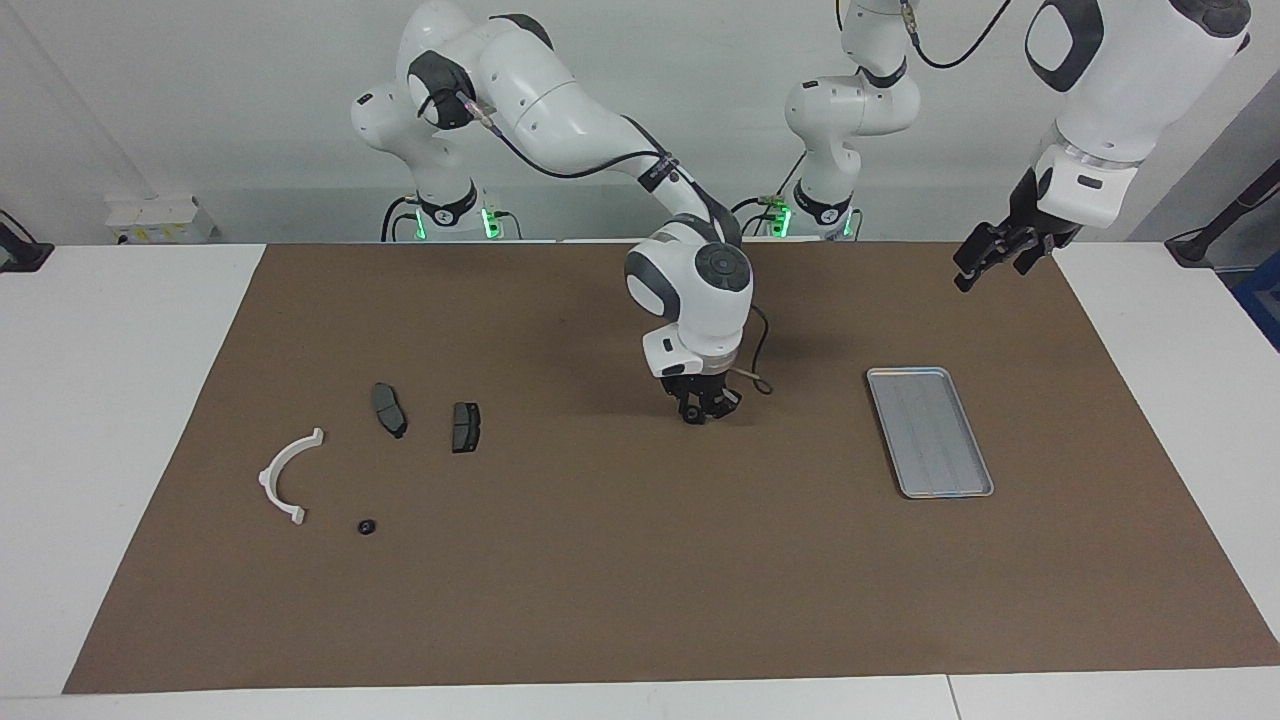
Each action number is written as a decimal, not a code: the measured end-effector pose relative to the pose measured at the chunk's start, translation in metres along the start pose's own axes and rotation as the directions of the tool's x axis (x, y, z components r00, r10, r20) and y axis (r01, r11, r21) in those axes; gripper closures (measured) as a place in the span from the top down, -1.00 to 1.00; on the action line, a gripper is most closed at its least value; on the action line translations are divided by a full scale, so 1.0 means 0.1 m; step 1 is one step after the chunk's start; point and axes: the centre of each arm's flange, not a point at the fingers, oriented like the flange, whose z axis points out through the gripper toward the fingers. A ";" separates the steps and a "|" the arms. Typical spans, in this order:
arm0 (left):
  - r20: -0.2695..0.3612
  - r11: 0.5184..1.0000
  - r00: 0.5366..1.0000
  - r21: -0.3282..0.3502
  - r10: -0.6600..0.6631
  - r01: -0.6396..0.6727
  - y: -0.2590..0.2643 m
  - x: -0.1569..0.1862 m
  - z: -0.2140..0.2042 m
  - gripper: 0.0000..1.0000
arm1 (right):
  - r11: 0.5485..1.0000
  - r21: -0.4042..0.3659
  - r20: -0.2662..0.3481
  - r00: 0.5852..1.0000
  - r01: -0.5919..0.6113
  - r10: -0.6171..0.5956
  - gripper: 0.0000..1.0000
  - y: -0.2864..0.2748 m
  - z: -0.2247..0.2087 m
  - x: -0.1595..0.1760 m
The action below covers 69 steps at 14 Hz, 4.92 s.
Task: Pick bearing gear from pile to tray
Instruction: 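Carry the black ring with the right gripper toward the table center, then release the ring mid-table with the right gripper while the left gripper approaches, then grasp the ring with the left gripper while the right gripper withdraws, then carry the ring with the left gripper and lower it into the tray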
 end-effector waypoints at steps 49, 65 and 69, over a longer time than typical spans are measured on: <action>-0.003 0.971 0.971 -0.022 -0.238 0.238 3.24 -0.83 3.24 0.40 | 0.830 -0.016 -0.003 0.830 0.558 -0.558 1.00 3.27 0.16 3.94; 0.019 0.969 0.969 0.037 -0.245 0.244 2.82 -0.58 3.09 -0.31 | 0.826 -0.032 -0.001 0.827 0.562 -0.562 0.47 3.20 0.20 4.10; 0.041 0.989 0.989 0.034 -0.144 0.143 1.24 0.07 2.56 -0.31 | 0.827 -0.031 0.002 0.828 0.561 -0.561 0.35 3.21 0.24 4.11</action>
